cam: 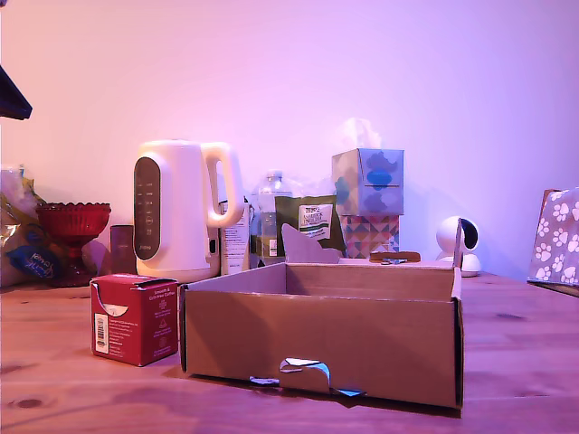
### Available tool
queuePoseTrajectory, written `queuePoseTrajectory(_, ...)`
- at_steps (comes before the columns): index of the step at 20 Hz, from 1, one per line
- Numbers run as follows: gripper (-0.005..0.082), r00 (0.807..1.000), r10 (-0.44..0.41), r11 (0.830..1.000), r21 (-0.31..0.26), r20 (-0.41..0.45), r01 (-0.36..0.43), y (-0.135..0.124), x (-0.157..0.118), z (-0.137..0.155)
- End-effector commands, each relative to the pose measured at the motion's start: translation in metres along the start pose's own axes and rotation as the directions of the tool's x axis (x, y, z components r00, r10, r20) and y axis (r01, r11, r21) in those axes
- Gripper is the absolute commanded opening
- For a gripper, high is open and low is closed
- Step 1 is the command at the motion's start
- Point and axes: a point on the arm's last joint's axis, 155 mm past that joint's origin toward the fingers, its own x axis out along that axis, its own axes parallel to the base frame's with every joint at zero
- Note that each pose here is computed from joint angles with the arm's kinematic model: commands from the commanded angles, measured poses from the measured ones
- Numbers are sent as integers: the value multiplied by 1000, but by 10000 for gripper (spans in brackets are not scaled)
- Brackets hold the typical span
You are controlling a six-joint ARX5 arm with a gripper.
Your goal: Pick the red carton of coffee filters and place it in the cardboard box
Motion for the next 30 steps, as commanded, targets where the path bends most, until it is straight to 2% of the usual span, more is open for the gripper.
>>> queuePoseTrajectory(1,-19,1000,-24,1000,-9,-8,24,-4,2,-7)
queuePoseTrajectory(9,-19,1000,-24,1000,-10,-11,24,-4,2,-7)
queuePoseTrajectory(11,-19,999,-38,997,-70,-19,36,-7,2,-9)
queuePoseTrajectory(12,-19,998,-53,996,-77,-27,50,-12,1,-11)
queuePoseTrajectory(14,-19,995,-82,985,-159,-53,73,-24,1,-18)
queuePoseTrajectory(15,-19,995,-75,980,-189,-64,61,-27,1,-22)
queuePoseTrajectory(16,-19,995,-63,982,-184,-75,49,-29,1,-25)
queuePoseTrajectory(18,-19,994,-54,970,-240,-95,29,-35,4,-31)
queuePoseTrajectory(19,-19,993,-46,968,-249,-109,18,-37,7,-35)
queuePoseTrajectory(22,-19,988,-23,935,-354,-152,-32,-45,15,-46)
queuePoseTrajectory(23,-19,986,-10,933,-357,-167,-51,-47,18,-49)
queuePoseTrajectory(24,-19,984,0,920,-386,-181,-71,-48,21,-51)
queuePoseTrajectory(25,-19,982,29,899,-424,-188,-107,-46,24,-52)
queuePoseTrajectory(28,5,974,66,872,-462,-219,-163,-44,31,-49)
queuePoseTrajectory(29,49,971,72,859,-481,-228,-177,-45,34,-47)
queuePoseTrajectory(30,157,969,71,854,-488,-235,-180,-47,37,-43)
